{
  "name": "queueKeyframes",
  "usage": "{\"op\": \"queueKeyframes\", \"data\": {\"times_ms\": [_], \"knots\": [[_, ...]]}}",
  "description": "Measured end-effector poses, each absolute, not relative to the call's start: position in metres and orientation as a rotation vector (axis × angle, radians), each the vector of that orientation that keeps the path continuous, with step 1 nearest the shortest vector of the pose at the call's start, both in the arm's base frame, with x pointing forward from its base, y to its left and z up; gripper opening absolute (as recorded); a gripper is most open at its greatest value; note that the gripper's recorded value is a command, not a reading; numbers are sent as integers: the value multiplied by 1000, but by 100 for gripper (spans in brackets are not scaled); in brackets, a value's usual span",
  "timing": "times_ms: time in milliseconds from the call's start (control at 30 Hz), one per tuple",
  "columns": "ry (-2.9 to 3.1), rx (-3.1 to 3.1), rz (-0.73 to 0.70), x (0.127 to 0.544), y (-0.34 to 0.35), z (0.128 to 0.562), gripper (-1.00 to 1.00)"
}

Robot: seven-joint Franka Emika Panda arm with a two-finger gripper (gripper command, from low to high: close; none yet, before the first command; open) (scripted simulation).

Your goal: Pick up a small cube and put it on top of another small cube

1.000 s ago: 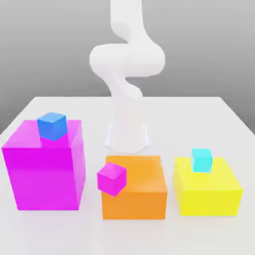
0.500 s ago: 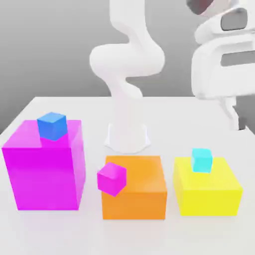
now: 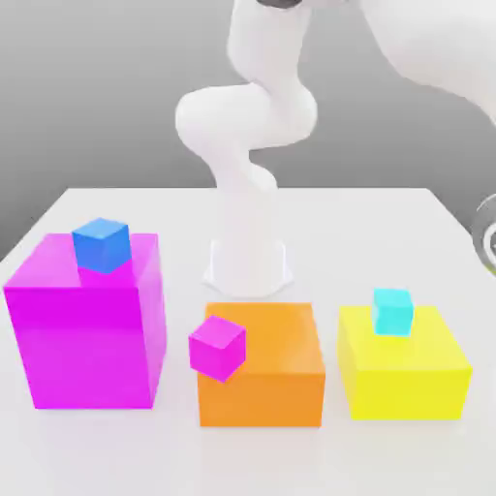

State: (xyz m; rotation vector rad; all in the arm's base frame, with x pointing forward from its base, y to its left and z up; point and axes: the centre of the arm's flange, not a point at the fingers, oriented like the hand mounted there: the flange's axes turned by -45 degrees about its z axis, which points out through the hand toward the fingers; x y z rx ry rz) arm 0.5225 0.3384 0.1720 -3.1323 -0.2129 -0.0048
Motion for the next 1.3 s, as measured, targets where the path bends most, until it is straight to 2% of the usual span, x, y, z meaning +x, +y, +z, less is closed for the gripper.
{"op": "queueKeyframes", "data": {"times_ms": [33,67,300,433,733,967,1300], "knots": [[-213,-3133,-2,522,339,155,0],[-214,-3134,-1,521,339,142,-100],[-214,-3132,-1,521,339,141,-100],[-217,-3133,-1,522,334,197,-100],[-298,-3152,-14,519,190,282,-100],[-325,-3152,-6,482,72,326,-100],[-462,-3108,1,383,-30,354,-100]]}}
